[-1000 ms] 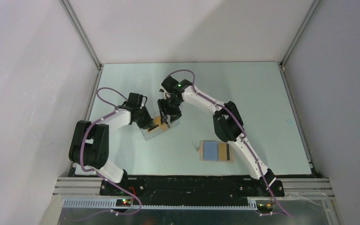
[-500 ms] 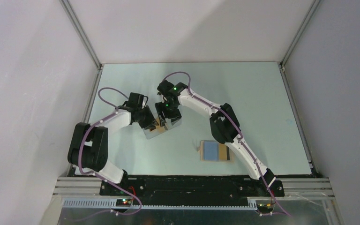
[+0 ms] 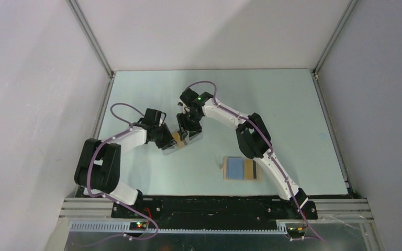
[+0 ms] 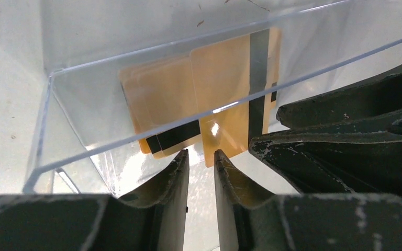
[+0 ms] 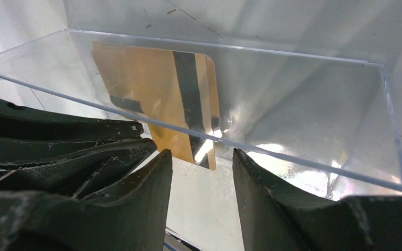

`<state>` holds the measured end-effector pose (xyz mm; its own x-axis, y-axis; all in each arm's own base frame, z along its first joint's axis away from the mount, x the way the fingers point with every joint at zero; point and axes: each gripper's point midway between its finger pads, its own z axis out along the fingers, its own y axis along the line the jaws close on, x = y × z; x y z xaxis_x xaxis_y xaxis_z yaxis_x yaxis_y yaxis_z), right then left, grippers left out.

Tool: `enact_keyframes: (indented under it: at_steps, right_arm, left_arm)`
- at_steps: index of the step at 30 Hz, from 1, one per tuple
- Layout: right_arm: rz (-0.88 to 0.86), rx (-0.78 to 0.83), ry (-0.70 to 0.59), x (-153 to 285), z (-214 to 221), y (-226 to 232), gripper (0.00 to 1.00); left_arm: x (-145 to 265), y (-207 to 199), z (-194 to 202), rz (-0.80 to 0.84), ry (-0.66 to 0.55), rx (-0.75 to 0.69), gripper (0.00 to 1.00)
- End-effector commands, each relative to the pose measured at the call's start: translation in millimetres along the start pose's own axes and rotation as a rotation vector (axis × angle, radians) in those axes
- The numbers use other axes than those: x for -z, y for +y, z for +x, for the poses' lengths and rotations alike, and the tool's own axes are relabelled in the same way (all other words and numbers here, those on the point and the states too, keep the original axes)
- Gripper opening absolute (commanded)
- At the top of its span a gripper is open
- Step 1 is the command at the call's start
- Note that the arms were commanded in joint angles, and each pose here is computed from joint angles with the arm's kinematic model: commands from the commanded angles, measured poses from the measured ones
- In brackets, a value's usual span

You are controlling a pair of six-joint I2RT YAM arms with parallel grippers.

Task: Put the credit cards into the card holder
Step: Pick up the credit card from the storage box.

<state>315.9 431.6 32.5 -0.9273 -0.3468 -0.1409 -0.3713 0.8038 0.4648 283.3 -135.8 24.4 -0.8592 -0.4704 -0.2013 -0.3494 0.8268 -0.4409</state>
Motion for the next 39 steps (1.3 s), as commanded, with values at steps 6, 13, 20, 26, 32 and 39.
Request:
enact_keyframes:
  at_steps: [6,13,20,26,32,39]
  right_arm:
    - [-0.022,-0.133,0.129,-27.1,29.3,-23.2,0.50]
    - [-0.166,-0.211,0.113,-16.5,25.3,-11.1,0.48]
    - [-0.213,-0.247,0.064,0.7,15.7,-13.3,0.46]
    - [-0.295,-0.242,0.077,8.9,15.3,2.4,0.41]
    - [-0.386,-0.258,0.070,12.5,17.1,7.5,0.33]
    - [-0.470,-0.255,0.069,9.8,21.1,9.2,0.30]
  left_arm:
    - [-23.9,12.6,15.9,-0.037,0.072,0.001,0.30]
    - [-25.2,5.3,12.5,-0.009,0.070,0.003,0.25]
    - [-23.4,0.5,12.8,0.020,0.064,0.020,0.24]
    - [-20.9,-8.4,9.6,0.067,0.048,0.007,0.24]
    - [-15.5,-22.4,7.1,0.149,0.035,-0.035,0.23]
    - [-16.1,-25.6,17.5,0.243,0.069,-0.051,0.22]
